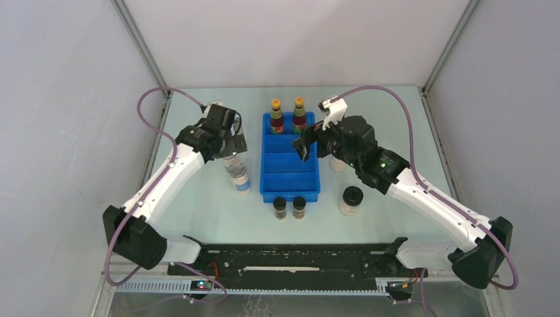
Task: Organize the condiment bottles
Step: Pick up the bottle from the center of the board.
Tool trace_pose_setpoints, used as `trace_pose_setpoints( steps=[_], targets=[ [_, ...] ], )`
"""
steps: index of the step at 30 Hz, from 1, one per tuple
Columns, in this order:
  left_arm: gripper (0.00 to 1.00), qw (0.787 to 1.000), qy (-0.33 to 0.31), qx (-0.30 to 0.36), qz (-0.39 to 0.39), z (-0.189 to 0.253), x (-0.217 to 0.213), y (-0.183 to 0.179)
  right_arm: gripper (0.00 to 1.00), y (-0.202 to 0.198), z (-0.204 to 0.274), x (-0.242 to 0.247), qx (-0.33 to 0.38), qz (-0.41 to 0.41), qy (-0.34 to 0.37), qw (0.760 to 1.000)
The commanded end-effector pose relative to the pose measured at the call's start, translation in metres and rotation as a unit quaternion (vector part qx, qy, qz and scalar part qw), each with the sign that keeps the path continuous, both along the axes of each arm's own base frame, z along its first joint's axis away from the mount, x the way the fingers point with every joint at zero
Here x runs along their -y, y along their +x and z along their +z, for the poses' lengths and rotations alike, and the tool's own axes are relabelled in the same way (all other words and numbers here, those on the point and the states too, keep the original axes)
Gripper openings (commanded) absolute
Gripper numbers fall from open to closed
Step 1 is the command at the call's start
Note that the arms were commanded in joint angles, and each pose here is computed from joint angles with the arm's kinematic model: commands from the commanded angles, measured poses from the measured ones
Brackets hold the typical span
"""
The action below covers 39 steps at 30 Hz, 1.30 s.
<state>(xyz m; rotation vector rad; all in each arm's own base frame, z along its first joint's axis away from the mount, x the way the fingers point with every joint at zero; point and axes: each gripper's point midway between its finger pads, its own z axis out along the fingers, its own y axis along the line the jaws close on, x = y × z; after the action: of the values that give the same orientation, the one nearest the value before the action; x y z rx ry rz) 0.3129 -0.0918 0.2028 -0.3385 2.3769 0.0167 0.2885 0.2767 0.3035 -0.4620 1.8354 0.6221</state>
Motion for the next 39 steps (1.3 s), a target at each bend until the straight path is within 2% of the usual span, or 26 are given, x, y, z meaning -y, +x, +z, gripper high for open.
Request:
trace_pose_setpoints(
  steps=[1,14,29,39],
  targets=[
    [0.94,1.000,-0.021,-0.010,-0.014,0.011,0.003,0.010,1.00,0.006,0.014,0.001,0.021,-0.008,0.026,0.999],
    [0.88,0.998,-0.013,-0.059,-0.012,-0.021,0.000,0.026,1.00,0.020,0.005,0.004,0.008,-0.008,0.035,0.999],
    [0.84,0.997,-0.005,-0.073,-0.010,-0.032,-0.005,0.035,1.00,0.026,0.001,0.005,-0.002,-0.004,0.041,0.999],
    [0.77,0.997,-0.004,-0.078,-0.011,-0.036,-0.005,0.037,1.00,0.027,-0.001,0.006,-0.005,-0.006,0.040,0.999]
  ],
)
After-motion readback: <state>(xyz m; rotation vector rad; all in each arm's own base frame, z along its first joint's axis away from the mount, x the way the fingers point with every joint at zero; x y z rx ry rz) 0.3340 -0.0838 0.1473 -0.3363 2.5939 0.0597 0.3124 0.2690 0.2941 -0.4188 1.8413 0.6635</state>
